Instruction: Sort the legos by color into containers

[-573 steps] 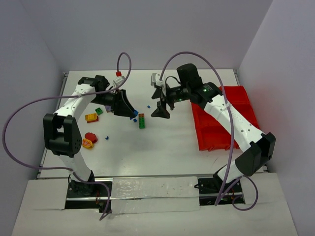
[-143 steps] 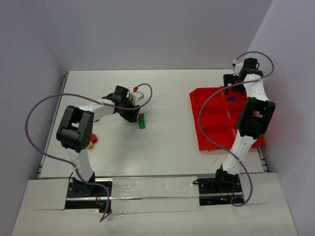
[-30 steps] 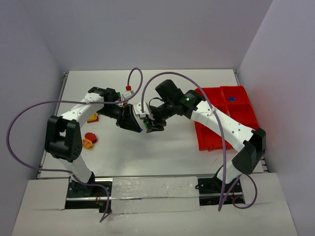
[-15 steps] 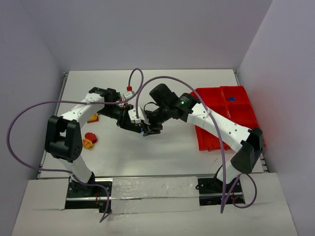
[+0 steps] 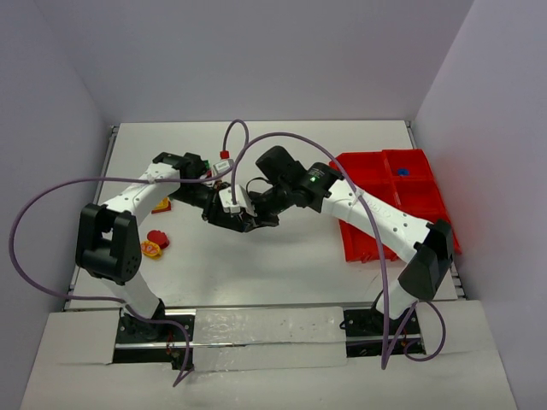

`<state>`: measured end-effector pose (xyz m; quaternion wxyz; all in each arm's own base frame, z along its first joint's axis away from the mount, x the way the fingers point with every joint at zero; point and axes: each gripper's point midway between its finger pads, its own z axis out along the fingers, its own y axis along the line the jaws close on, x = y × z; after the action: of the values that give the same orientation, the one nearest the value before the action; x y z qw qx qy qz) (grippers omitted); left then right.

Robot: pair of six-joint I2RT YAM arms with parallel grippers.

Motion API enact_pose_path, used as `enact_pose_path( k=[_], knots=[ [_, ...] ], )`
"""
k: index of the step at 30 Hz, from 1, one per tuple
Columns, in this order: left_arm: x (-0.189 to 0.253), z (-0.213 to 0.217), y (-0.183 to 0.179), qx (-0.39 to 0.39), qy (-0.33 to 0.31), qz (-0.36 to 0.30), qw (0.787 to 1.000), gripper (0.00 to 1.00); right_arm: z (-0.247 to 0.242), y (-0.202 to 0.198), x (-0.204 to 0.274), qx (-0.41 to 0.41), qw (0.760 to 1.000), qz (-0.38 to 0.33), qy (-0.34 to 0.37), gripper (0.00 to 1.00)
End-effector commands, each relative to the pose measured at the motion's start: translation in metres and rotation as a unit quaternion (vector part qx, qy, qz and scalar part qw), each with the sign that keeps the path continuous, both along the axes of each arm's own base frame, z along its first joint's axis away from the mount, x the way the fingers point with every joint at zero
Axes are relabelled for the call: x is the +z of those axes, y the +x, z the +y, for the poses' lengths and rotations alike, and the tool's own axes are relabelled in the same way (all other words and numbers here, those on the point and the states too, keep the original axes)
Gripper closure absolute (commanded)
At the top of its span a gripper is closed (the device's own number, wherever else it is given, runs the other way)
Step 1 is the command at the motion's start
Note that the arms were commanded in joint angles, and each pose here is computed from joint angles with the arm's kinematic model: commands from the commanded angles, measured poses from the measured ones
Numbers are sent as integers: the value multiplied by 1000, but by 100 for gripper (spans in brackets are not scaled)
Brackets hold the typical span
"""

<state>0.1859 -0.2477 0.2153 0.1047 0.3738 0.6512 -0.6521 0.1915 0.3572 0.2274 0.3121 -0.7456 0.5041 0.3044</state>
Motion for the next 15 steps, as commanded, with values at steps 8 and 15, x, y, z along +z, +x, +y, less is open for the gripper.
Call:
enact_pose_path(
  k=[8,15],
  knots=[
    [56,1,17,34,-114,-37,992,1,-5,10,5,-27,999,-30,-1,100],
    [48,28,64,88,-64,-64,992,1,-51,37,-1,-107,994,-14,-20,100]
  ],
)
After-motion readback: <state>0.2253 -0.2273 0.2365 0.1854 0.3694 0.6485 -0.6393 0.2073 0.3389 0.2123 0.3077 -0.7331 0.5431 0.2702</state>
